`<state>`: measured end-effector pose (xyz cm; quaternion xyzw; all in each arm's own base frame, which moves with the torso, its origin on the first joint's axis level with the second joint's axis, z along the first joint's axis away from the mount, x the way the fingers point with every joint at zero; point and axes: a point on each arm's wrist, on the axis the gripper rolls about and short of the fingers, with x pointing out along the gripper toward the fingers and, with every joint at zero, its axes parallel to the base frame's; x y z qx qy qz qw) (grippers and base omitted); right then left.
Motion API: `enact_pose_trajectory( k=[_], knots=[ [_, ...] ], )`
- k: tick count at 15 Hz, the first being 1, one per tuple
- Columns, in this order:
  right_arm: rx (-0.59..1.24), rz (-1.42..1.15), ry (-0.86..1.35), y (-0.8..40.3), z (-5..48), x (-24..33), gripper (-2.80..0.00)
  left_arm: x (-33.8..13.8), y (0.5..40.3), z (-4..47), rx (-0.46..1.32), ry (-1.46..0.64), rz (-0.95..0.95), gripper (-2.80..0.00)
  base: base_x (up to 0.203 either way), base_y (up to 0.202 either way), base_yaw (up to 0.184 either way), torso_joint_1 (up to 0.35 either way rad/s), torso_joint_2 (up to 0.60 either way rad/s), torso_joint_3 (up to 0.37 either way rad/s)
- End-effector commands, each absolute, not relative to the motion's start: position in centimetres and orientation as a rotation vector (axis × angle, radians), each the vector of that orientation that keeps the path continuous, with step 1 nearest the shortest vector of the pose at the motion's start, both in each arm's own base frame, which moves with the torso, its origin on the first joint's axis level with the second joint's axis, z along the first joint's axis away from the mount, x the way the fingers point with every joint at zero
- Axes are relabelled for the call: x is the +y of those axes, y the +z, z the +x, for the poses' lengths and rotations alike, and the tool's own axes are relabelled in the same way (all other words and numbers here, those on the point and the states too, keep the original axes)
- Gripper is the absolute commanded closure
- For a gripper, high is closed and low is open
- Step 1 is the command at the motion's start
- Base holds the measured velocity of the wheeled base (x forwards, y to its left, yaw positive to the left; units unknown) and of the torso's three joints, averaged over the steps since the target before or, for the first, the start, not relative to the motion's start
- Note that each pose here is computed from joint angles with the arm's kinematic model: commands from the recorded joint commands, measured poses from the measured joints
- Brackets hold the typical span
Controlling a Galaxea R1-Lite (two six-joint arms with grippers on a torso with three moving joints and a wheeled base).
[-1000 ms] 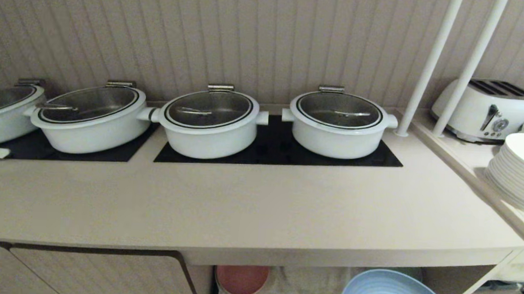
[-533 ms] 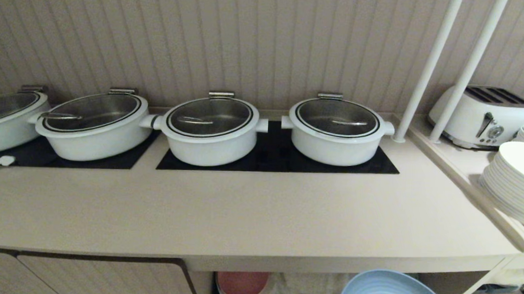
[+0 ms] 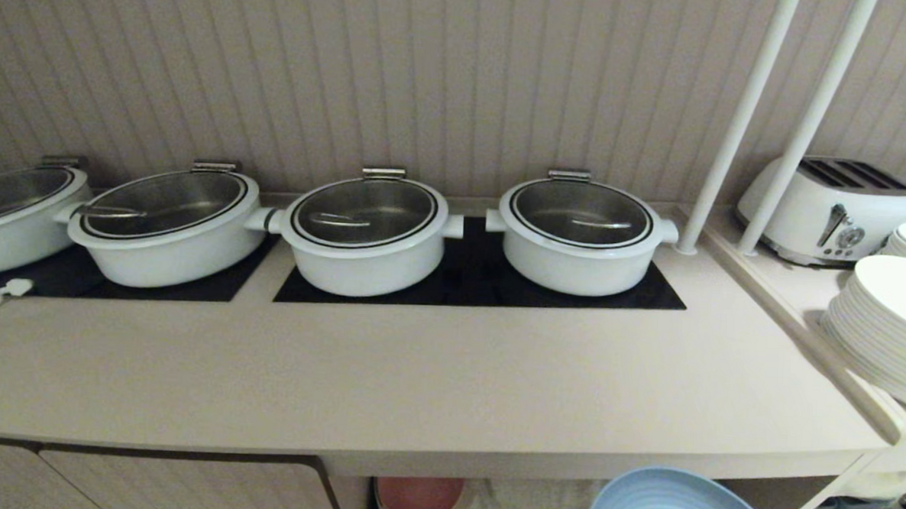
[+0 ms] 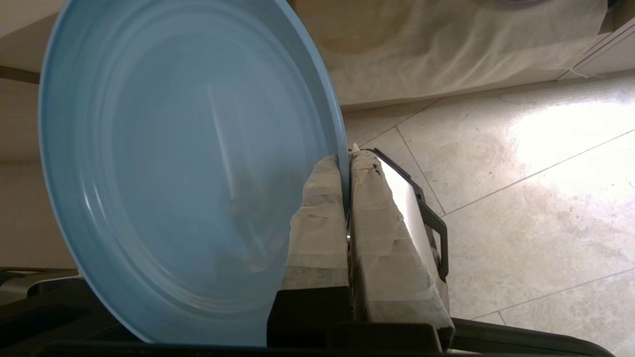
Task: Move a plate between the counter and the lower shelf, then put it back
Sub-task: Put the plate
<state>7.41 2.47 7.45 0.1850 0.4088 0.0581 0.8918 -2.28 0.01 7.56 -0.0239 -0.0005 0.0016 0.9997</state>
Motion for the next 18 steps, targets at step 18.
enact_pose_trajectory(
  k=[18],
  knots=[
    [0.824, 0.385, 0.143, 7.84, 7.58, 2.65, 0.0, 0.01, 7.56, -2.28, -0.002, 0.003, -0.048, 0.0, 0.0, 0.0, 0.0, 0.0, 0.0, 0.0]
  ],
)
